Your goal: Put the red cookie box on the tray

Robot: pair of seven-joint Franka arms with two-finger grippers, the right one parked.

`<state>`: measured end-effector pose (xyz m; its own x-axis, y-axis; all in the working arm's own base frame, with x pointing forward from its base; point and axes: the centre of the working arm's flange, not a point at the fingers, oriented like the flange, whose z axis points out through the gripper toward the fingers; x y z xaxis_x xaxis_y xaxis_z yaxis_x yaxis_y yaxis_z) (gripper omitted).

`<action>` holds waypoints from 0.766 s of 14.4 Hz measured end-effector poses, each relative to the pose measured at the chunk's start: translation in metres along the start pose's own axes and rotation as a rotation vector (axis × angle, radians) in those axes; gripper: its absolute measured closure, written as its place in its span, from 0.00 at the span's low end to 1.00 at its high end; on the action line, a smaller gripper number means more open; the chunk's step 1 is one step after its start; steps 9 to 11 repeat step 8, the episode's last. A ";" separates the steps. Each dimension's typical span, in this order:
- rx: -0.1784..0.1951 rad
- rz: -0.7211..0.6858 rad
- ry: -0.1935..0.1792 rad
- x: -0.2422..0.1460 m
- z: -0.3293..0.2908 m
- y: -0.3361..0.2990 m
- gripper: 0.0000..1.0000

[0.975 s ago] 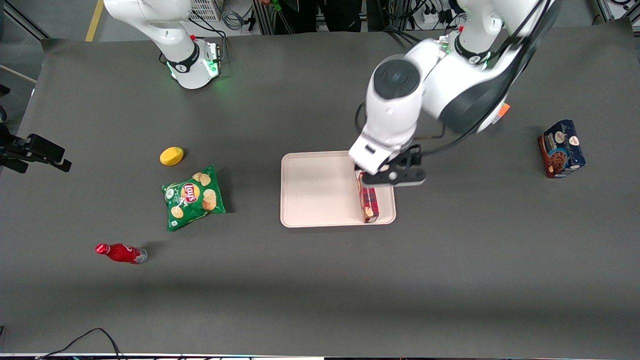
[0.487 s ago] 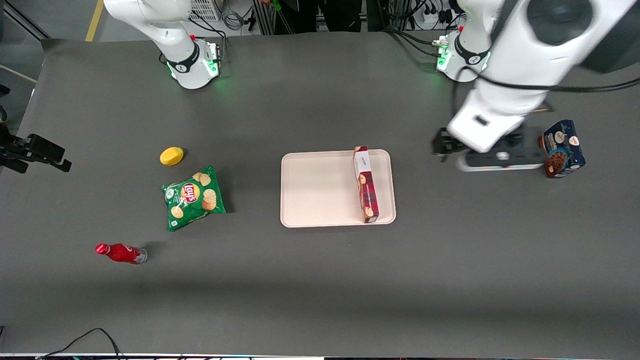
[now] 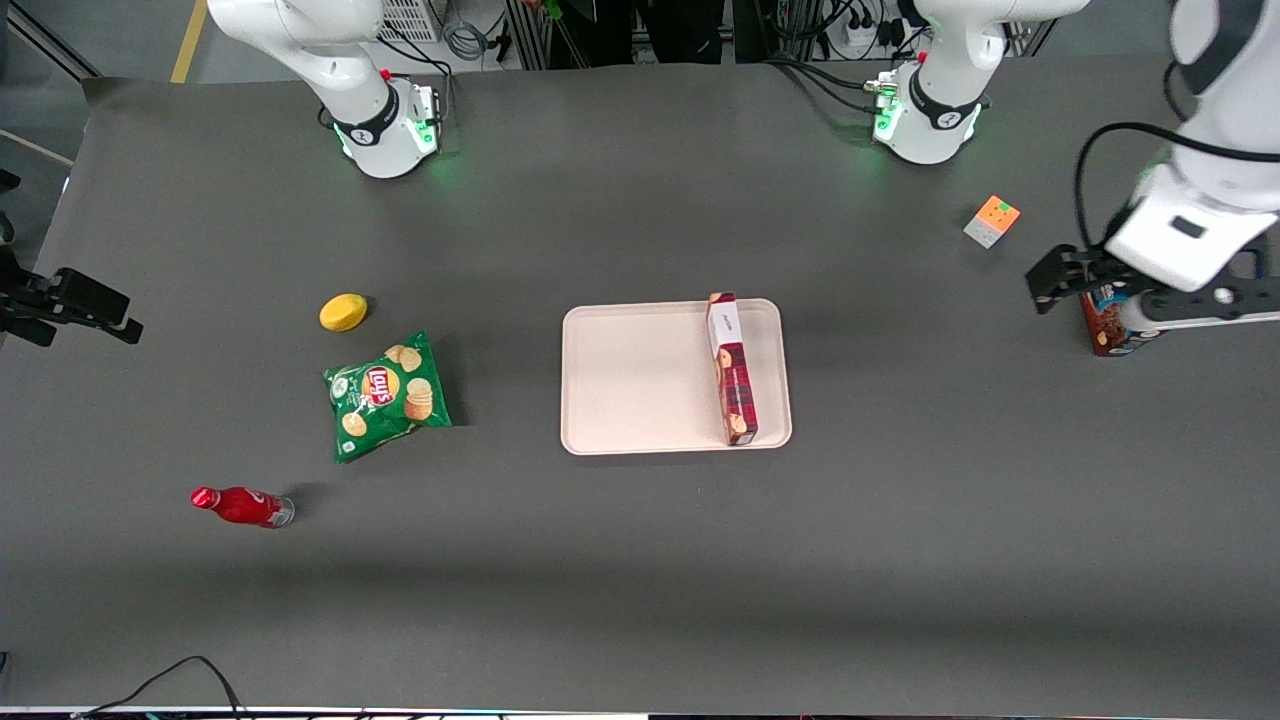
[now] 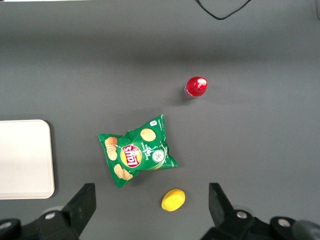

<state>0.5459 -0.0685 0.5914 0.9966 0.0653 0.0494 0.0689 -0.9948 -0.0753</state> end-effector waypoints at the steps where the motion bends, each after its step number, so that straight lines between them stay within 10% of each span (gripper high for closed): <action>1: -0.020 -0.016 0.002 -0.004 0.007 -0.011 0.00; 5: -0.091 -0.038 -0.010 -0.019 0.020 -0.011 0.00; 11: -0.102 -0.038 -0.009 -0.021 0.018 -0.009 0.00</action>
